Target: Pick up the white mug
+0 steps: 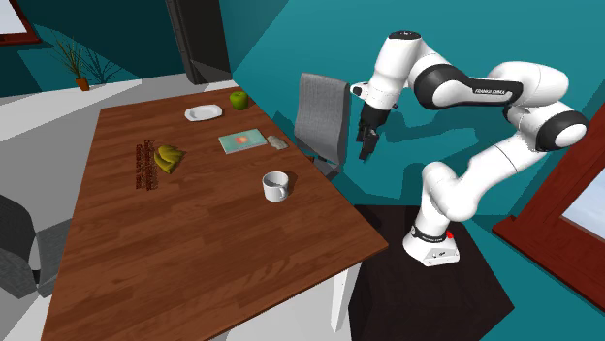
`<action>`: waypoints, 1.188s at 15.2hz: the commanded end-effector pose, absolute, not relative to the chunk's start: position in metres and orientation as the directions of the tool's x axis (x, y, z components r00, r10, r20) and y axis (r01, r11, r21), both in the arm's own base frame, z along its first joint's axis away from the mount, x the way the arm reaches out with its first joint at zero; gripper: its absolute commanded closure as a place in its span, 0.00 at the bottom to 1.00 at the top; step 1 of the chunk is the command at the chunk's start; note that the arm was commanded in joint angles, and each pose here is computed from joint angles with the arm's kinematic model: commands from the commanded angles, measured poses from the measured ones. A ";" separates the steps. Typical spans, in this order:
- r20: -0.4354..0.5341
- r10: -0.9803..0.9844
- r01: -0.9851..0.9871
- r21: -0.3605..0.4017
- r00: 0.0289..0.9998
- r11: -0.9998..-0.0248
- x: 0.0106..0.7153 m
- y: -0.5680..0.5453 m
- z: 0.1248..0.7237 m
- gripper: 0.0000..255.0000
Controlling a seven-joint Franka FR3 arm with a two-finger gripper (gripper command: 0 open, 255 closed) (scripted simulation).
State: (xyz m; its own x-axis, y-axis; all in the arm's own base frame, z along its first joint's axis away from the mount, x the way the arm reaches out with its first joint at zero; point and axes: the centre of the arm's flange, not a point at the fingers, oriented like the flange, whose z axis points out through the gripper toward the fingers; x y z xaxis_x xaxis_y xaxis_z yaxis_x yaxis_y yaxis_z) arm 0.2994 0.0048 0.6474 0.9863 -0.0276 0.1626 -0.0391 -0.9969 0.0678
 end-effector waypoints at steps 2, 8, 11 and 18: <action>0.155 -0.026 -0.036 0.064 0.988 -0.997 0.311 -0.001 0.642 0.00; 0.112 -0.013 -0.018 0.042 0.994 -0.999 0.381 -0.037 0.609 0.00; 0.090 -0.006 -0.009 0.030 0.996 -0.999 0.416 -0.054 0.591 0.00; 0.040 0.011 0.011 0.003 0.999 -1.000 0.496 -0.093 0.544 0.00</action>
State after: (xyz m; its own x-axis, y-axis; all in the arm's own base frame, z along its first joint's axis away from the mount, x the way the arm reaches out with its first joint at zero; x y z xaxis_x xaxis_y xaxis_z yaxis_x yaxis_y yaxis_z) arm 0.4838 -0.0858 0.5524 0.9989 0.0078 0.0471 0.0075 -0.9999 0.0067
